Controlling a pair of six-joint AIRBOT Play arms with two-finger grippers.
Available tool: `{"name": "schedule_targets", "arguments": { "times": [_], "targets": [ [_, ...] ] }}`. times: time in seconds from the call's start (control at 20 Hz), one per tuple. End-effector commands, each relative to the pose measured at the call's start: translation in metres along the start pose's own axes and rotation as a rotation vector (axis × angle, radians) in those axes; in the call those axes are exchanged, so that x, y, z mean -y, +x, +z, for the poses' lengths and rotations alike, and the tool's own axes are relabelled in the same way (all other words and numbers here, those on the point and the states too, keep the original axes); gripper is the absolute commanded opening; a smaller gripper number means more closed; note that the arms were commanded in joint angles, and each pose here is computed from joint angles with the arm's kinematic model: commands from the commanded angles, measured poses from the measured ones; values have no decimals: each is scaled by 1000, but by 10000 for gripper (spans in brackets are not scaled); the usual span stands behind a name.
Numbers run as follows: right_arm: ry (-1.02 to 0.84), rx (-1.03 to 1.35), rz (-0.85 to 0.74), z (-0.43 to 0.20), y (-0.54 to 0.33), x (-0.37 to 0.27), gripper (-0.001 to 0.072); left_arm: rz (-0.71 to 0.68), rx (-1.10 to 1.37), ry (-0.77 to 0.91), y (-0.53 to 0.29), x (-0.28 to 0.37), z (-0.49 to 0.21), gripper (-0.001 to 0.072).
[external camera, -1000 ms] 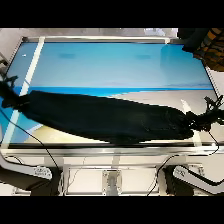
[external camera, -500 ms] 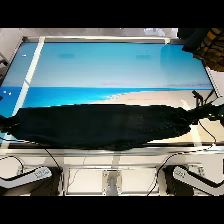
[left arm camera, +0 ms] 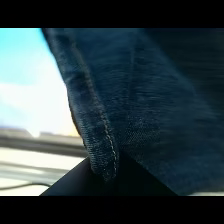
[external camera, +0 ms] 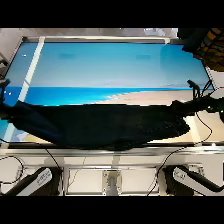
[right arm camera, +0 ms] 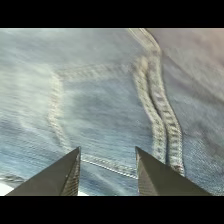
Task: Fold the clothes and pants, and hang the long-sleeved shirts on hangers.
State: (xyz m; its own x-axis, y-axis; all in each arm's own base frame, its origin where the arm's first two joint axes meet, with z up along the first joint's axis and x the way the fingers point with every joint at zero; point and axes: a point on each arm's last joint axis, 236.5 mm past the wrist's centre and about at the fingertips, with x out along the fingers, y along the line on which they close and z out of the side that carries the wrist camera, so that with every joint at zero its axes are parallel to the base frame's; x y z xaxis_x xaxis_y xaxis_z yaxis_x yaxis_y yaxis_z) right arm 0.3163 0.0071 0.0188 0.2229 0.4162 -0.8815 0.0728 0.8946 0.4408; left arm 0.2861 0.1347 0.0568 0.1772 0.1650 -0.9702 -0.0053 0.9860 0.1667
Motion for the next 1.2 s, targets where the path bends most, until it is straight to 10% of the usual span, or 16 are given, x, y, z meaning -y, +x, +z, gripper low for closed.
{"name": "schedule_targets", "arguments": {
  "times": [0.0,0.6,1.15],
  "targets": [
    [-69,82,9,18,-36,-24,387,-20,60,205,-58,58,12,34],
    [-131,148,-2,20,-70,-43,387,-596,116,537,-120,334,-1,34],
    [-136,61,18,-2,-70,-47,387,-799,-241,666,-40,486,-69,95]
  ]
}}
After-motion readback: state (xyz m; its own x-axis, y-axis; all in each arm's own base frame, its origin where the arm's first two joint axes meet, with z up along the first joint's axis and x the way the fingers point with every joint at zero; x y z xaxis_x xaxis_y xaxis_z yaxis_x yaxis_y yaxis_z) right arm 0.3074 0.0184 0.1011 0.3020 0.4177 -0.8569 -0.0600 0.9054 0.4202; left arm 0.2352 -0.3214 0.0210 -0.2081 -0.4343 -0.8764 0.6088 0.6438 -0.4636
